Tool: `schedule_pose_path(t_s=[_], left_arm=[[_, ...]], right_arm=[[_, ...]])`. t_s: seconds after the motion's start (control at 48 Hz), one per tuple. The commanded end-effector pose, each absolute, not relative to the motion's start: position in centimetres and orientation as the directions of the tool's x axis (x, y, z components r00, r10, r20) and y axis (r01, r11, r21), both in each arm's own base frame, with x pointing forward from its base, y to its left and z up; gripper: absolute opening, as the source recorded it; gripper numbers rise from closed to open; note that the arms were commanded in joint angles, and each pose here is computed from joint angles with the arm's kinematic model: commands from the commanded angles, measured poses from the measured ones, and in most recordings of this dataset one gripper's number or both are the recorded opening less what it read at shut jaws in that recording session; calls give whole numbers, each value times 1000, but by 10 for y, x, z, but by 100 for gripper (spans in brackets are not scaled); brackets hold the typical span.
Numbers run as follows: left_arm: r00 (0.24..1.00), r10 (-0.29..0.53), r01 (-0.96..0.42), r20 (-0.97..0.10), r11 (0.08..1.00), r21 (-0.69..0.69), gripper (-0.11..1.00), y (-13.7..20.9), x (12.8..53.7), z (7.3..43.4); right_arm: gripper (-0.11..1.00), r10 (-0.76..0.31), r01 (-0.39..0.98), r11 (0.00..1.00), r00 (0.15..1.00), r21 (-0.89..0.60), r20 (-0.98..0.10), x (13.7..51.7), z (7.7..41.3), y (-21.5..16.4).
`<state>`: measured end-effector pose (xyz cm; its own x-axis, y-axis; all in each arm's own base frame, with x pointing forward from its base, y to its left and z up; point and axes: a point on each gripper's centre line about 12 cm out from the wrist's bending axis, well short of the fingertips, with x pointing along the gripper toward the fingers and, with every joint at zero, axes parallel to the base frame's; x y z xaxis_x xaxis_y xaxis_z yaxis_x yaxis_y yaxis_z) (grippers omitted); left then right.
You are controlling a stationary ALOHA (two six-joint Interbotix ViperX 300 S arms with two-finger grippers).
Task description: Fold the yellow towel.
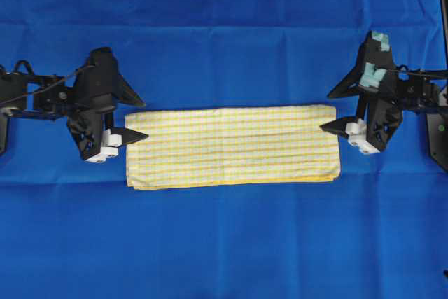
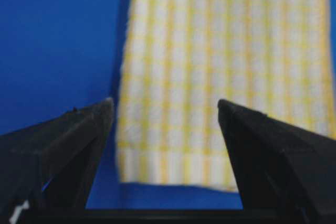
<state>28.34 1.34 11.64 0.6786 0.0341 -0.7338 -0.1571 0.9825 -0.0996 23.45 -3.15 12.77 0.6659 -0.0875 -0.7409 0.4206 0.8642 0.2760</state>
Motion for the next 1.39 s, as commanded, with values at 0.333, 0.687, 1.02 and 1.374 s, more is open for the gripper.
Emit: schedule_pose_path(t_s=[0.333,0.687,1.02,1.374], left_arm=[[574,62,-222,-817,972,-82,72,32,283,96],[526,54,-219,-849,973,-74,5,31,279,93],[531,55,-215,-846,974,-71,3,31,280,94],[548,65,-227,-834,971,-73,3,36,286,102]], right_arm=[[82,-124,466,861,583,206,-803,247,110,-52],[82,-124,458,870,557,180,-821,244,102,-54],[68,-104,427,892,517,150,-850,243,94,-48],[4,-94,378,913,566,156,-819,247,109,-39]])
